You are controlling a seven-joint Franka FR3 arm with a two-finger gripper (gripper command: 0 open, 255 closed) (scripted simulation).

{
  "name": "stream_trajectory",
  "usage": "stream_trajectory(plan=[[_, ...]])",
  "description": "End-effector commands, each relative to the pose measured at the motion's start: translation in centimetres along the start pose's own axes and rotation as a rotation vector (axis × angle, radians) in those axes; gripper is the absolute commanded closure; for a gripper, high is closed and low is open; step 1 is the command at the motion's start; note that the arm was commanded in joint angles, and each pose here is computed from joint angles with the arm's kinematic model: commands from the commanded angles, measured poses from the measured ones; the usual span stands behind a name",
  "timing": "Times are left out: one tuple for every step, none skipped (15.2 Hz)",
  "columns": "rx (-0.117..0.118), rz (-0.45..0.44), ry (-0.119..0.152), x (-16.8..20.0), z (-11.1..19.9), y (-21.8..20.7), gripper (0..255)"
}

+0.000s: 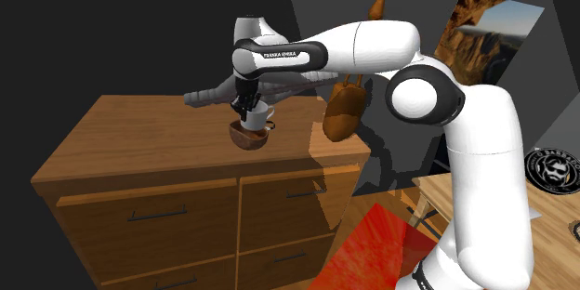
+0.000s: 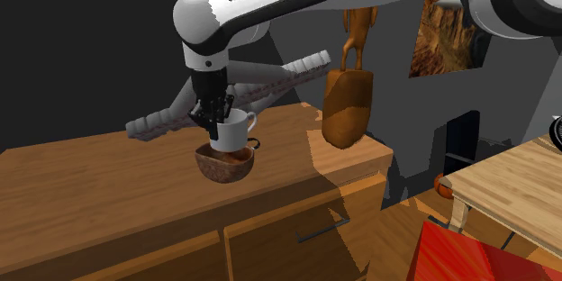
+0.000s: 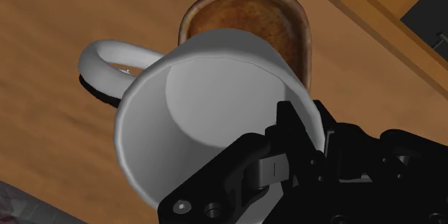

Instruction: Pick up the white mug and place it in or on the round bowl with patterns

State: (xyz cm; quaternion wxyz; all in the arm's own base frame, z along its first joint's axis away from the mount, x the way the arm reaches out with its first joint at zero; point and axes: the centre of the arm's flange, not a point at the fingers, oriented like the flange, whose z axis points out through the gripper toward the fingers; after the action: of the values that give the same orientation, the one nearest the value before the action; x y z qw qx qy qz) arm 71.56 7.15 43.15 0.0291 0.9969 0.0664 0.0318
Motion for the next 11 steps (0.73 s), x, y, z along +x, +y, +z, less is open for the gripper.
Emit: stream_trajectory(plan=[[0.000, 0.000, 0.001, 0.04, 1.12, -0.12, 255], [0.000, 0.000, 0.001, 0.04, 1.12, -0.12, 255], [0.000, 0.000, 0.001, 0.04, 1.12, -0.12, 255], [0.000, 0.000, 0.001, 0.04, 1.12, -0.12, 255], [0.000, 0.000, 0.001, 0.04, 1.12, -0.12, 255], [0.000, 0.000, 0.001, 0.04, 1.12, -0.12, 255], [0.000, 0.000, 0.001, 0.04, 1.12, -0.12, 255], [0.000, 0.000, 0.001, 0.04, 1.12, -0.12, 255], [0.000, 0.000, 0.001, 0.04, 1.12, -0.12, 255], [0.000, 0.000, 0.001, 0.04, 1.12, -0.12, 0], [0.000, 0.000, 0.001, 0.04, 1.12, -0.12, 0]])
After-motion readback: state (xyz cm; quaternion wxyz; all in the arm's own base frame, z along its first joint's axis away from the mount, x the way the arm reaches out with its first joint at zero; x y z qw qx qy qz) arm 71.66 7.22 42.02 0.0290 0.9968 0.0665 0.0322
